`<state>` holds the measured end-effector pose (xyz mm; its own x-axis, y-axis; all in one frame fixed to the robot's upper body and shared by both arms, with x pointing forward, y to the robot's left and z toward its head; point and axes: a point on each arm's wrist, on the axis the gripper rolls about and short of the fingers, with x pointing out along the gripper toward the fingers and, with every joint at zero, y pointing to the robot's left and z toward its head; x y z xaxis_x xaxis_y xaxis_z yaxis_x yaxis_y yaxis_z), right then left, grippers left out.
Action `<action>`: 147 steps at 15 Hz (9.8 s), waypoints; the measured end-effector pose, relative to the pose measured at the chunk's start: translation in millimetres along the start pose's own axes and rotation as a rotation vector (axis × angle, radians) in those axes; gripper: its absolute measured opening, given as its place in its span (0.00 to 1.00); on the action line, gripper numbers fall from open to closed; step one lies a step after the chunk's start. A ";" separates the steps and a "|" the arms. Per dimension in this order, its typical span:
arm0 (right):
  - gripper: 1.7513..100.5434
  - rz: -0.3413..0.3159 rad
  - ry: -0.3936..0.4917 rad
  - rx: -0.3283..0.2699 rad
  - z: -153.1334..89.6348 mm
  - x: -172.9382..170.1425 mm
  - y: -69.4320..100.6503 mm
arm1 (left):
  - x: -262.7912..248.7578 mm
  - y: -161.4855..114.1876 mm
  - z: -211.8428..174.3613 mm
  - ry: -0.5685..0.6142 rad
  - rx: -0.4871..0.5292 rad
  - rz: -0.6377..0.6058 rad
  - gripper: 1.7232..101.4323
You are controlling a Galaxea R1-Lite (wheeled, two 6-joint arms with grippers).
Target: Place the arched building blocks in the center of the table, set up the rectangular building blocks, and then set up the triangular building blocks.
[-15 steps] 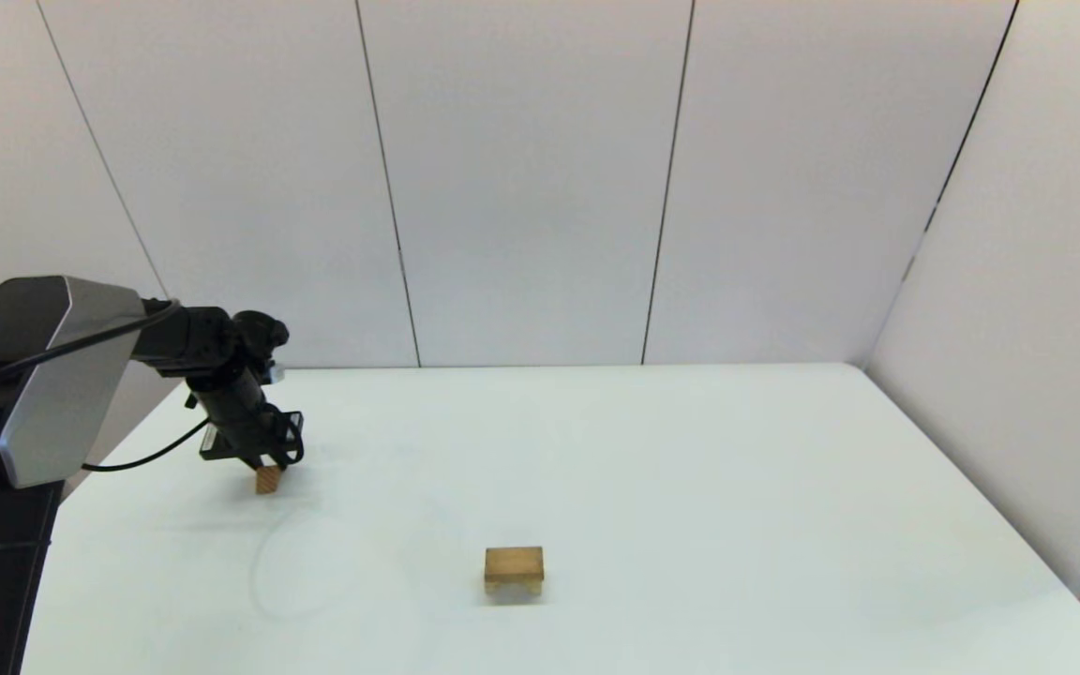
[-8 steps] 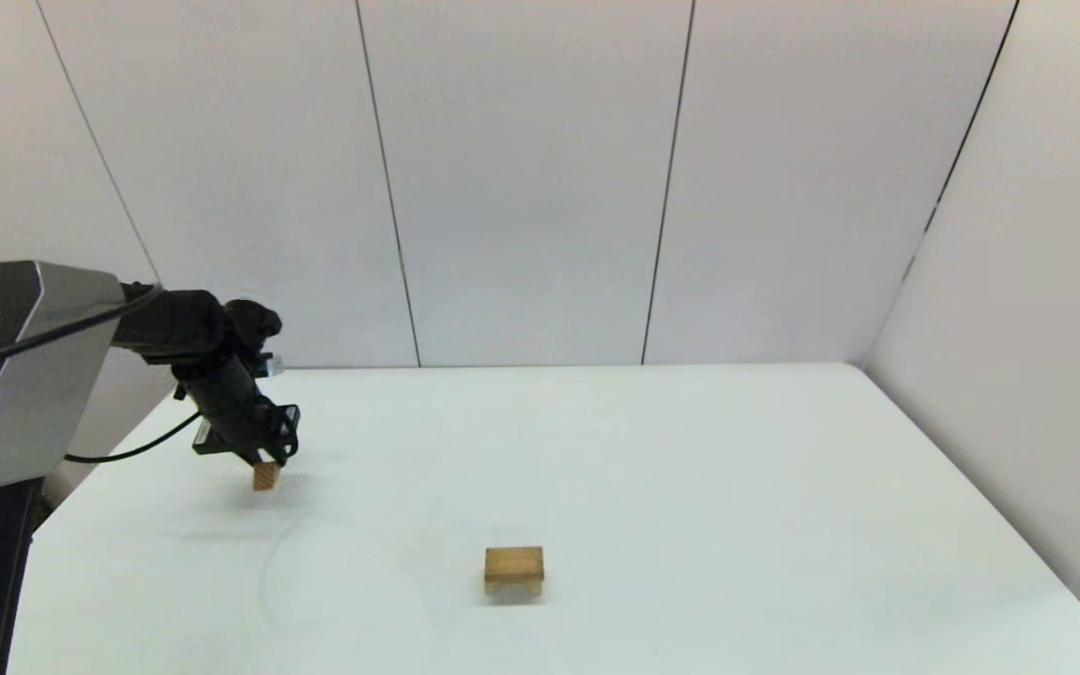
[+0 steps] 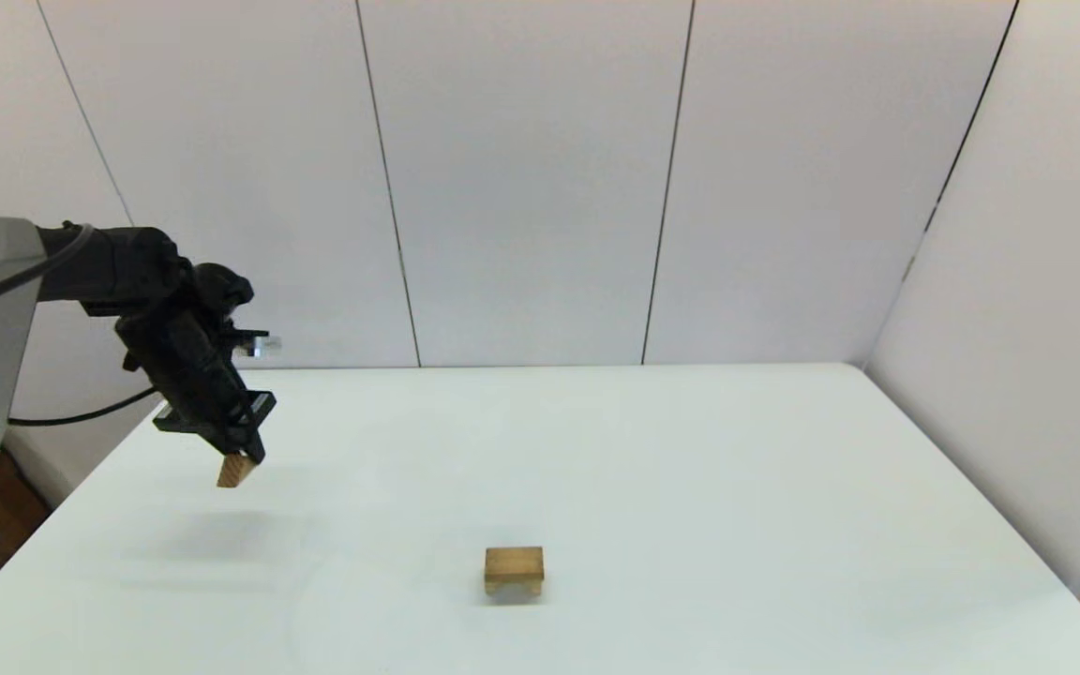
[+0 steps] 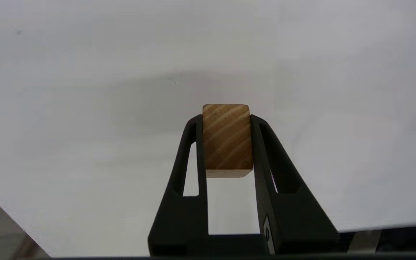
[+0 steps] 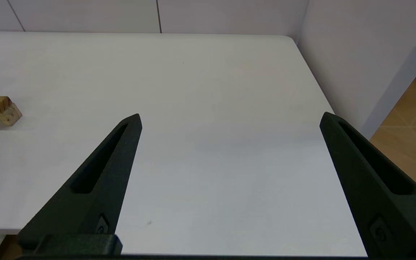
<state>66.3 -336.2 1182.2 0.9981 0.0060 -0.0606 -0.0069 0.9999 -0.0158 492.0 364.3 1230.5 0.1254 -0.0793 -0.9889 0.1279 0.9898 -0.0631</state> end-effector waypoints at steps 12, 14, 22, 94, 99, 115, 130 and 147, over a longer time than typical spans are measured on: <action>0.97 0.000 0.000 0.000 0.0 0.0 0.0 | -16.7 -97.4 6.5 -0.065 0.790 -0.167 0.21; 0.97 0.000 0.000 0.000 0.0 0.0 0.0 | -15.7 -121.9 6.0 -0.071 0.869 -0.175 0.21; 0.97 0.000 0.000 0.000 0.0 0.0 0.0 | 4.0 -240.1 -9.3 -0.130 1.192 -0.257 0.21; 0.97 0.000 0.000 0.000 0.0 0.0 0.0 | 55.3 -295.6 -36.1 0.011 1.301 -0.255 0.21; 0.97 0.000 0.000 0.000 0.0 0.0 0.0 | 54.9 -293.9 -36.1 0.012 1.301 -0.254 0.21; 0.97 0.000 0.000 0.000 0.0 0.0 0.0 | 57.4 -293.5 -35.2 0.014 1.297 -0.242 0.21; 0.97 0.000 0.000 0.000 0.0 0.0 0.0 | 49.8 -287.0 -28.6 -0.023 1.266 -0.232 0.82; 0.97 0.000 0.000 0.000 0.0 0.0 0.0 | -93.3 -153.9 -110.3 -0.145 0.595 -0.063 0.94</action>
<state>66.3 -336.2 1182.2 0.9981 0.0058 -0.0606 -0.0067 0.9998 -0.0162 352.1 232.4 1317.7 0.2268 -0.1921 -0.9548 0.6611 0.7503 0.0061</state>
